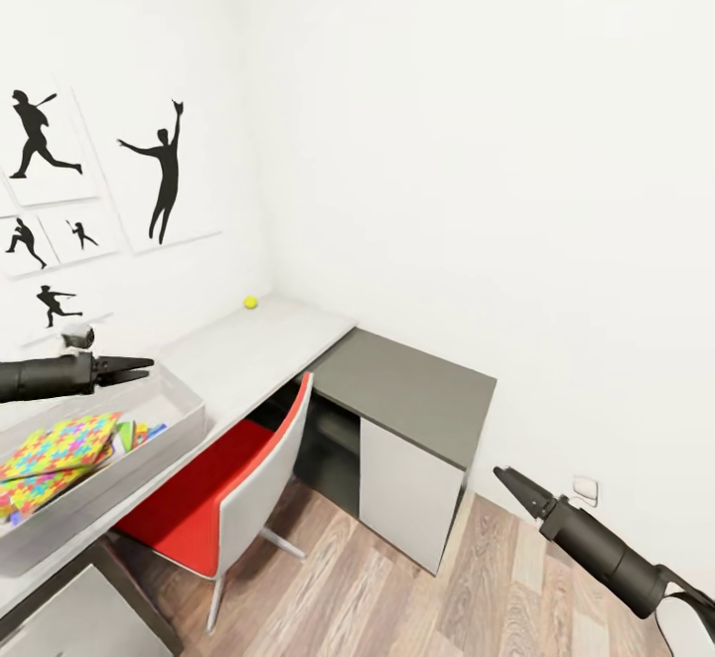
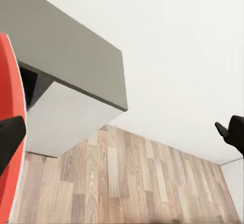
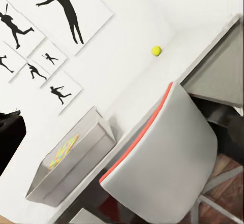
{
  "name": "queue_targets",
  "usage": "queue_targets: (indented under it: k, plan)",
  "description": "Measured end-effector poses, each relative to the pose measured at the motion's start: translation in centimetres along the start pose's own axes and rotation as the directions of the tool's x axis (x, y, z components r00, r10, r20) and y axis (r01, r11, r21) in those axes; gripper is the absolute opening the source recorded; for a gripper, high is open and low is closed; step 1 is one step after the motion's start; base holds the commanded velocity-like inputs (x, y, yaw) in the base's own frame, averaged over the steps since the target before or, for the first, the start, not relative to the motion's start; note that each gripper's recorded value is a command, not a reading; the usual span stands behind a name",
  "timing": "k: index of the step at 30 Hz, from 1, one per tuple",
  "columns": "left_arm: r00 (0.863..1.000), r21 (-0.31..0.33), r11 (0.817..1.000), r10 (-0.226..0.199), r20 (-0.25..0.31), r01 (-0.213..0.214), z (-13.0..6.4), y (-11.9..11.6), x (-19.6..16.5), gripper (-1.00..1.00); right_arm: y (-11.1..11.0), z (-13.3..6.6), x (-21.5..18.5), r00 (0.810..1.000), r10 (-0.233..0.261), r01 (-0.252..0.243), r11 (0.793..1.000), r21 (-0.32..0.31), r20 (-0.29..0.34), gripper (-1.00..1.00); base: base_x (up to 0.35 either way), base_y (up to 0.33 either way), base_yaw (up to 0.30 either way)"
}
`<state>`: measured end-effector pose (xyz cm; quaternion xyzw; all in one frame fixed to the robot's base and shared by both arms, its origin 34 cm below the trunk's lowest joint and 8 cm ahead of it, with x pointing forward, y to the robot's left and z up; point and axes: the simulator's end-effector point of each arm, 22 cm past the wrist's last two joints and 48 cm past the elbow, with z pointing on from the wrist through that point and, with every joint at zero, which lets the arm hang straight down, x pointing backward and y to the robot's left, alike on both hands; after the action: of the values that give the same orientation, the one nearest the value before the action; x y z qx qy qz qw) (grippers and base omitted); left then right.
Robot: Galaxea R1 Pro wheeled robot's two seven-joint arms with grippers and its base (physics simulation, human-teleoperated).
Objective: Put all the toys in the child's room - the three board games (two on the bed and one on the table), the two jigsaw puzzles on the table, and the tennis ball on the table - inside the toy box on the table in the child's room.
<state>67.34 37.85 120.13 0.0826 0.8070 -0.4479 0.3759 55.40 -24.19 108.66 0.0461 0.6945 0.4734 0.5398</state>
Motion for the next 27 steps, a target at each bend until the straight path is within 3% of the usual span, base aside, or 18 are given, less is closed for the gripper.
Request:
queue_targets:
  k: [3,9,19,27]
  plan:
    - [1.0,-0.038,0.999,0.014,-0.004,-0.015,5.4,-0.5,0.0,1.0,-1.8,0.2,0.0,1.0,-0.006,0.007,0.996,0.09,-0.009,1.0,0.057,-0.116,-0.002]
    - [1.0,-0.022,1.0,-0.002,-0.025,0.001,11.0,-1.7,1.8,1.0,-4.0,0.7,0.8,0.999,-0.005,0.013,0.978,0.209,-0.036,1.0,0.022,-0.038,0.0]
    - [0.992,-0.031,0.996,-0.092,-0.087,0.089,12.3,0.2,8.7,1.0,-3.6,1.6,2.2,0.998,-0.002,0.017,0.977,0.214,-0.07,1.0,0.04,-0.104,0.06]
    - [0.992,-0.036,0.993,-0.11,-0.067,0.108,11.4,0.7,9.1,1.0,-3.5,1.6,2.1,0.998,-0.009,0.024,0.977,0.211,-0.07,1.0,0.036,-0.076,0.262]
